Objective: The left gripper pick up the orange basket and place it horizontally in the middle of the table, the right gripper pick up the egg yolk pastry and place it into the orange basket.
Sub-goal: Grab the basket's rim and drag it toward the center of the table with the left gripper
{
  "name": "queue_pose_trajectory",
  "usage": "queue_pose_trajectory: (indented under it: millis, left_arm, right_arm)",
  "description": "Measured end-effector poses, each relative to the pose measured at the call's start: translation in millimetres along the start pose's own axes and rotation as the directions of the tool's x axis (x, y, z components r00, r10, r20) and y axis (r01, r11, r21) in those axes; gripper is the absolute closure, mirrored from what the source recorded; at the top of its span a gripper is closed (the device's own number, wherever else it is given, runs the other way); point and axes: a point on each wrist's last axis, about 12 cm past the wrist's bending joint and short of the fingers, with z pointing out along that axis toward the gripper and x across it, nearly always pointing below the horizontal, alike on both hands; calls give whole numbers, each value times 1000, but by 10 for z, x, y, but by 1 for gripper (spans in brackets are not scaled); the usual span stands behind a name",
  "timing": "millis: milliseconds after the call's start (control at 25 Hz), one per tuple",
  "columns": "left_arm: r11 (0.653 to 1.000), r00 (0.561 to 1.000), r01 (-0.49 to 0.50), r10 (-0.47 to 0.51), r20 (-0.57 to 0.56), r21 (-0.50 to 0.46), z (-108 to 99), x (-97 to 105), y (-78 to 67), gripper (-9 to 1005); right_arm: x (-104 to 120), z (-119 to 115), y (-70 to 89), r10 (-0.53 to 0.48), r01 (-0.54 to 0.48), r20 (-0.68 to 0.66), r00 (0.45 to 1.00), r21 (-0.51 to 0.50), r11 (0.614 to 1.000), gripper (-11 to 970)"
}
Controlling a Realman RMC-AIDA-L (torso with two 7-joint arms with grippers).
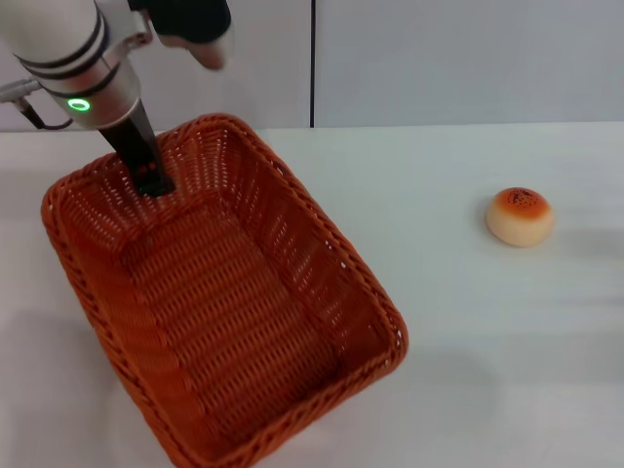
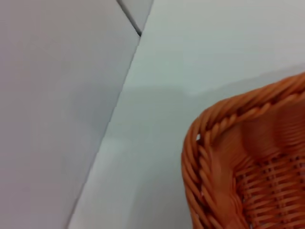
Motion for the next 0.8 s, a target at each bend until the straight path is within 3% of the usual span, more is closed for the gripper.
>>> queue_pose_trajectory:
  millis: [400,600,720,800]
  left_arm:
    - [970,971,229,-222,-85,81,-194,37,6,774]
    - [928,932,359,-350,-97,98,-318,51,64,841]
    - [885,893,449,-441,-90,125,-384,84,117,841]
    - [875,884,467,-459,-88,132,-393,88,125,841]
  right_arm:
    - [-17,51,9,-6,6,5,1000,-10,1000,357]
    - [-7,61,6,-8,8,-7,1000,-10,1000,357]
    - [-5,61,7,-9,9,-9,1000,-11,1000,357]
    - [-5,62,7,-9,9,-10,1000,-12,1000,357]
